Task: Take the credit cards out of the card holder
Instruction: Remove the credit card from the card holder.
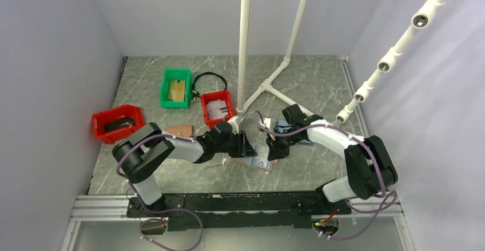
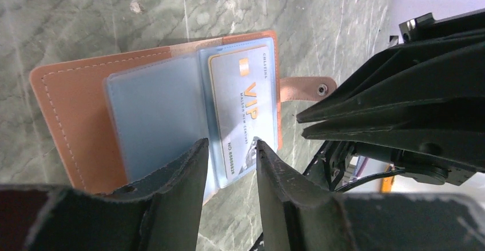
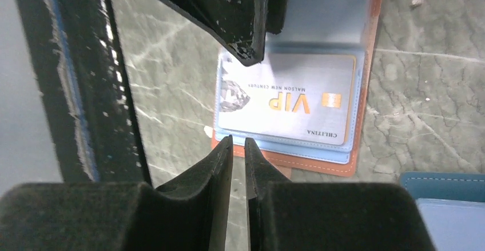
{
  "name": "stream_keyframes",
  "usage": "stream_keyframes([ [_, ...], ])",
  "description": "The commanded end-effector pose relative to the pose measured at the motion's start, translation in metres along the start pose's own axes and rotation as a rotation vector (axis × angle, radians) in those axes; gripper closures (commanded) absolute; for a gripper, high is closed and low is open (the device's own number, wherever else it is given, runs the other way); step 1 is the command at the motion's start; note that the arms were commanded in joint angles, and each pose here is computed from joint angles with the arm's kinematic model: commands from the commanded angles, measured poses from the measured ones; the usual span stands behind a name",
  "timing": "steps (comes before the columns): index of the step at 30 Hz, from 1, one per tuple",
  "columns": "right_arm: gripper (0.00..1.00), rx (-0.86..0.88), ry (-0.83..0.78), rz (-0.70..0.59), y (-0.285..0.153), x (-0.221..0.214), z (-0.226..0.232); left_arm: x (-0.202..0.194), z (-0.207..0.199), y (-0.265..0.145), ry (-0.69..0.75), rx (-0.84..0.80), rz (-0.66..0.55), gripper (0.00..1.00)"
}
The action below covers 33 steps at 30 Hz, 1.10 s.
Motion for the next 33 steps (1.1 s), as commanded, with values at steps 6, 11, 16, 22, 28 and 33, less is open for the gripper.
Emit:
stream_keyframes([
  [6, 0.85, -0.159, -0.215, 0.062, 0.008, -0.004, -0.039, 0.000, 0.003, 0.007, -0.097, -0.007, 0.039, 0.57],
  [11, 0.86, -0.174, -0.236, 0.089, 0.012, -0.003, -0.041, -0.003, 0.005, 0.008, -0.129, -0.013, 0.058, 0.57],
  [16, 0.87, -0.164, -0.260, 0.131, 0.021, -0.009, -0.035, -0.008, 0.005, 0.013, -0.144, -0.026, 0.099, 0.57],
  [22, 0.87, -0.177, -0.277, 0.204, 0.029, -0.009, -0.038, -0.013, 0.006, 0.019, -0.169, -0.028, 0.134, 0.59],
  [28, 0.88, -0.156, -0.270, 0.243, 0.039, -0.008, -0.035, -0.008, -0.001, 0.018, -0.181, -0.049, 0.124, 0.66],
  [33, 0.88, -0.108, -0.279, 0.221, 0.046, 0.000, -0.022, -0.004, -0.012, 0.019, -0.192, -0.101, 0.123, 0.77],
])
Point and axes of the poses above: each gripper's point midway between its finger pads, its own y axis out along the fingers, its own z axis along the line the jaws close on, x = y × z, the point moved 1 cm from there along -y, back along the fingers, and after that the axes turned 4 degrees about -y, right-handed, at the moved point
